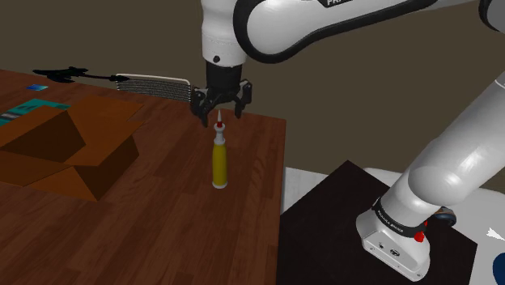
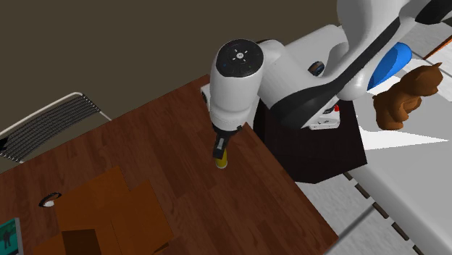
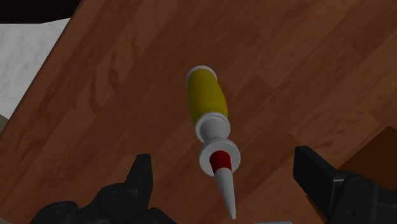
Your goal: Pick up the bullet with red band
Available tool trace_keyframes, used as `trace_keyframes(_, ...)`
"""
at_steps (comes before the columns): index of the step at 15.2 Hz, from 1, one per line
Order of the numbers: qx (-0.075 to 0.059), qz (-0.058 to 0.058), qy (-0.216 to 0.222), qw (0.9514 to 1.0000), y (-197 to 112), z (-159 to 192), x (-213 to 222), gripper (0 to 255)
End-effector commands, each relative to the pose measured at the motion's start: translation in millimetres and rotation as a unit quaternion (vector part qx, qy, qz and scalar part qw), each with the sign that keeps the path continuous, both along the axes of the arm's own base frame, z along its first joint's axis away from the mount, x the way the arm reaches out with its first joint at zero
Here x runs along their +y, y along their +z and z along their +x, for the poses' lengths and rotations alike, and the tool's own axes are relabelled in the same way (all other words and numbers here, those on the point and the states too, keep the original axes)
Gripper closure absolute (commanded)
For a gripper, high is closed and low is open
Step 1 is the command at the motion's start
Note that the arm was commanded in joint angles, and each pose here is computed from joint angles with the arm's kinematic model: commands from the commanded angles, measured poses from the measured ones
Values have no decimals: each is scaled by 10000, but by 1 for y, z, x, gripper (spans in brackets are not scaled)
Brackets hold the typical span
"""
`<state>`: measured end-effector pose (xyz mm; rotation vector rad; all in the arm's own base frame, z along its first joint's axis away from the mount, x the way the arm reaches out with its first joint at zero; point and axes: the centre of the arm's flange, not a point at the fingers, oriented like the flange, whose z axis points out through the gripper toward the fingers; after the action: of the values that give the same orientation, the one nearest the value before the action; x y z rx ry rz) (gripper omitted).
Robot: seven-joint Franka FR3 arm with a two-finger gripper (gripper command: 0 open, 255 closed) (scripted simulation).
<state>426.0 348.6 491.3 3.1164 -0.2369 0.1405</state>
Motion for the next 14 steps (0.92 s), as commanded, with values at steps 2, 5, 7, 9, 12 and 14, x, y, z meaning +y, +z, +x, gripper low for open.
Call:
trace_keyframes(2,-2,1,-5,10000,-16,0,1,0)
trace_keyframes(5,-2,1,-4,10000,-30,0,1,0)
trace_keyframes(7,-2,1,-5,10000,-29,0,1,255)
trace_keyframes(9,-1,1,-5,10000,-29,0,1,255)
trace_keyframes(12,-1,1,-5,10000,-29,0,1,255)
trace_keyframes(14,-1,1,-5,10000,-29,0,1,255)
